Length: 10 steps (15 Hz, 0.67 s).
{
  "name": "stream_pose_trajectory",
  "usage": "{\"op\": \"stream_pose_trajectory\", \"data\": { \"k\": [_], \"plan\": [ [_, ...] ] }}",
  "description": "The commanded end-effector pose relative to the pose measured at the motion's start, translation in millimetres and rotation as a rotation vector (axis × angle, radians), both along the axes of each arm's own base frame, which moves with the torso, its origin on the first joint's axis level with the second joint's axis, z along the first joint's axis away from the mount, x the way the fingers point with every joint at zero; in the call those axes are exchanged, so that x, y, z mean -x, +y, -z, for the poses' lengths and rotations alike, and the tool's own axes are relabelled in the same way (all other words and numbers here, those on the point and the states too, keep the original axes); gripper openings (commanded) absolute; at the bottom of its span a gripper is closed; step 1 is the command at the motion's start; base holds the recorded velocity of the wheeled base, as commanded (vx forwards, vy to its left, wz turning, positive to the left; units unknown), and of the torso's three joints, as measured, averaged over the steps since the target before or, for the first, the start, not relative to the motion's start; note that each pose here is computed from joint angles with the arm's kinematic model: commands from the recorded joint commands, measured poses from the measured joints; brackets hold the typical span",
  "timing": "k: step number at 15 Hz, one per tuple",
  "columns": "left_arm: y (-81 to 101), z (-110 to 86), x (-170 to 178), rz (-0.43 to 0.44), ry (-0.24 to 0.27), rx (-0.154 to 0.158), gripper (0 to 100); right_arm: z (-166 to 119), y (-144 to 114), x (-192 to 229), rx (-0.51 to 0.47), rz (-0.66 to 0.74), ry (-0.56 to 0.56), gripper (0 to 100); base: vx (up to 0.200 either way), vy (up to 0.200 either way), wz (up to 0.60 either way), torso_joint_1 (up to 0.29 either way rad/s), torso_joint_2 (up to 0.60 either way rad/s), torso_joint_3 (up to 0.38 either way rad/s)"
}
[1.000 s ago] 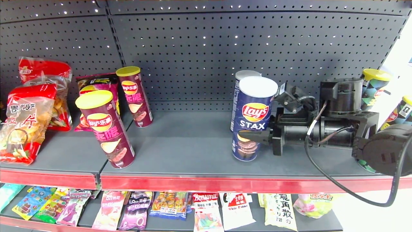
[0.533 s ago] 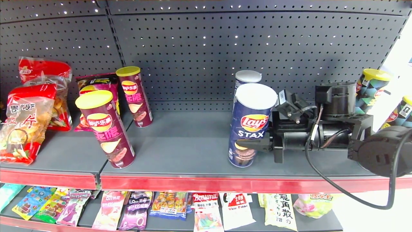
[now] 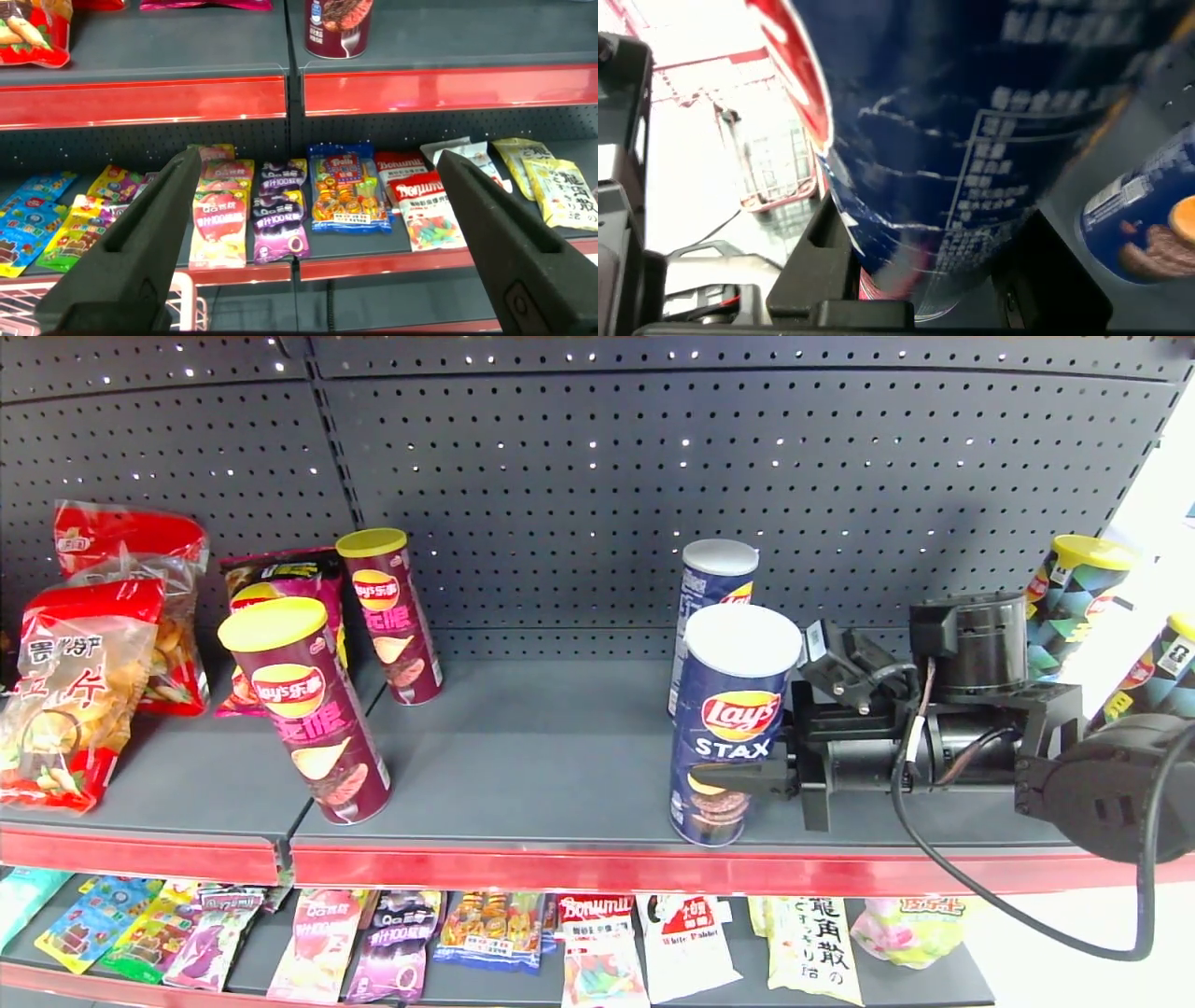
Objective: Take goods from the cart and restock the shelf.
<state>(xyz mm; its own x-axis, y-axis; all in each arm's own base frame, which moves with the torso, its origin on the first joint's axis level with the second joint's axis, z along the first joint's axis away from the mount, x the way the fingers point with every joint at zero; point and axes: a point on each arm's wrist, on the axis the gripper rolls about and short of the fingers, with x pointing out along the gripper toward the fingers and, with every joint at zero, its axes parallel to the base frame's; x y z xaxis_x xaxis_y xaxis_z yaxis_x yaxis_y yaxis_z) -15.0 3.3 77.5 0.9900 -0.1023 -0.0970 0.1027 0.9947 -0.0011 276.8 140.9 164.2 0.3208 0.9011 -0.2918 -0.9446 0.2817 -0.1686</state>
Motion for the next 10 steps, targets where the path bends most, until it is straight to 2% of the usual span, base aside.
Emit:
{"op": "stream_pose_trajectory", "data": {
  "k": [1, 10],
  "plan": [
    [0.0, 0.0, 0, 0.0, 0.001, 0.0, 100, 0, -1, 0, 0.001, 0.003, 0.001, 0, 0.0, 0.0, 0.0, 0.0, 0.0, 0.0],
    [0.0, 0.0, 0, 0.0, 0.001, 0.0, 100, 7, 5, -14, 0.015, 0.0, -0.014, 0, 0.0, 0.0, 0.0, 0.0, 0.0, 0.0]
  ]
}}
